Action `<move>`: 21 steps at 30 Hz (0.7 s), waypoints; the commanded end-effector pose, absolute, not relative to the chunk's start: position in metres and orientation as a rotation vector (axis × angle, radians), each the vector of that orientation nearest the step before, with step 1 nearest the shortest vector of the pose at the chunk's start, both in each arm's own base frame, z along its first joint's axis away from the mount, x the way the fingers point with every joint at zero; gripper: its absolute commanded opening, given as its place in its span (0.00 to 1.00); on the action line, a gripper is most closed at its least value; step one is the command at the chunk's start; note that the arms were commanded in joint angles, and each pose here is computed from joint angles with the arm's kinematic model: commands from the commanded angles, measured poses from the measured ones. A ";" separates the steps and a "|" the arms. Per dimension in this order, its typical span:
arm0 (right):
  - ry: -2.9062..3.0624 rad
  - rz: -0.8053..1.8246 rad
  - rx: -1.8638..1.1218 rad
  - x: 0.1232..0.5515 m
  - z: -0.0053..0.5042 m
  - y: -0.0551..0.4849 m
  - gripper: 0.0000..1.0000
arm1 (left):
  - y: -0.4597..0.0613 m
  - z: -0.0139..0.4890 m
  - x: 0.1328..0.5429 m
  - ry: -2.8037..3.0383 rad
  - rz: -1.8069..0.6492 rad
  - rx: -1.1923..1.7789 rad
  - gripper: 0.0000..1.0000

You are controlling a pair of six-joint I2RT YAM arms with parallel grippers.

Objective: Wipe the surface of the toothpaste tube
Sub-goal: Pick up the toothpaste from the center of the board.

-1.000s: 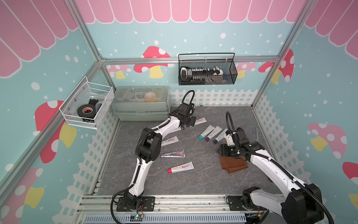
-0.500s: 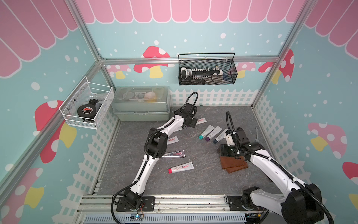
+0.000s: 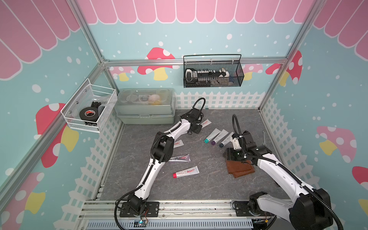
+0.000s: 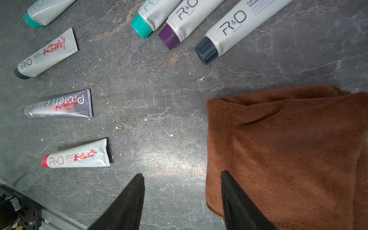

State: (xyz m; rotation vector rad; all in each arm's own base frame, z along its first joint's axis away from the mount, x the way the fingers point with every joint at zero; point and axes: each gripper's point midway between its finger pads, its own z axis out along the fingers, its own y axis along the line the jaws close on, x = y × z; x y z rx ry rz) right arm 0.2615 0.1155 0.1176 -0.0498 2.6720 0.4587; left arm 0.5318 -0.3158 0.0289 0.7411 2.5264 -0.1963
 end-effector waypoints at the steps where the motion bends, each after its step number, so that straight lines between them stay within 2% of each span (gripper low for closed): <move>1: 2.687 0.455 -0.070 0.258 0.112 0.116 0.61 | -0.315 0.019 0.530 2.550 -0.177 0.754 0.34; 4: 2.691 0.457 -0.069 0.257 0.111 0.116 0.61 | -0.316 0.021 0.529 2.552 -0.190 0.740 0.23; 8: 2.688 0.458 -0.070 0.257 0.112 0.116 0.60 | -0.321 0.038 0.523 2.529 -0.256 0.707 0.16; 14: 2.688 0.464 -0.070 0.257 0.111 0.116 0.60 | -0.323 0.100 0.498 2.376 -0.364 0.629 0.15; 21: 2.694 0.468 -0.071 0.259 0.109 0.118 0.60 | -0.327 0.154 0.437 2.239 -0.400 0.649 0.15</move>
